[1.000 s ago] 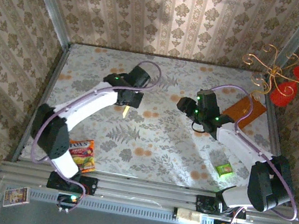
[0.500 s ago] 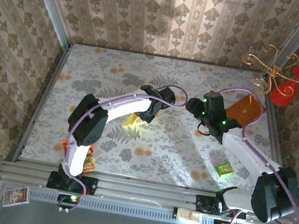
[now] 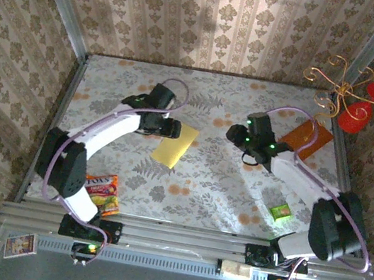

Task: Fold a paper plane with a square sheet of paper (pick it up from the middle)

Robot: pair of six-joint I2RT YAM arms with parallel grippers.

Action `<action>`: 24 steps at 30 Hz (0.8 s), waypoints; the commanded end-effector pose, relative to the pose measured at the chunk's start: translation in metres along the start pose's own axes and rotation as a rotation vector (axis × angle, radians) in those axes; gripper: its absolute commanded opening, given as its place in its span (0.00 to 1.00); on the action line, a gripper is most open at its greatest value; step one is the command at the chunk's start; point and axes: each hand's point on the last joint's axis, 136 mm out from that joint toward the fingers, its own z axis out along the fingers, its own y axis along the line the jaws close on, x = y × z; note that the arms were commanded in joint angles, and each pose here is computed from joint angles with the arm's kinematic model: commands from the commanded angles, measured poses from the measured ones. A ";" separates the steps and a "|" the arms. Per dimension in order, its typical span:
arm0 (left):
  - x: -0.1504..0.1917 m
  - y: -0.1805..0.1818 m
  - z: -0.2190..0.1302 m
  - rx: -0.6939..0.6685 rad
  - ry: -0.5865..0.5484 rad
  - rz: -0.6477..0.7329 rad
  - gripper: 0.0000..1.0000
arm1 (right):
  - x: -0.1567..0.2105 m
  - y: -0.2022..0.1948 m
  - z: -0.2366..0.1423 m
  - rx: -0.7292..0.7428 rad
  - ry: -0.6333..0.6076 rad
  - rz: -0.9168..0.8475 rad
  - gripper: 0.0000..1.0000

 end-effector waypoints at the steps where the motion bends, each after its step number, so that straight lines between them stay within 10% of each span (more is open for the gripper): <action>1: 0.003 0.012 -0.006 0.081 -0.036 -0.102 0.79 | 0.035 0.049 0.021 -0.114 0.138 -0.095 0.41; 14: 0.011 0.082 -0.028 0.045 -0.111 -0.296 1.00 | 0.142 0.130 0.095 -0.151 0.495 -0.284 0.23; 24: 0.010 0.079 -0.023 0.066 -0.088 -0.287 1.00 | 0.165 0.094 0.116 -0.015 0.592 -0.347 0.26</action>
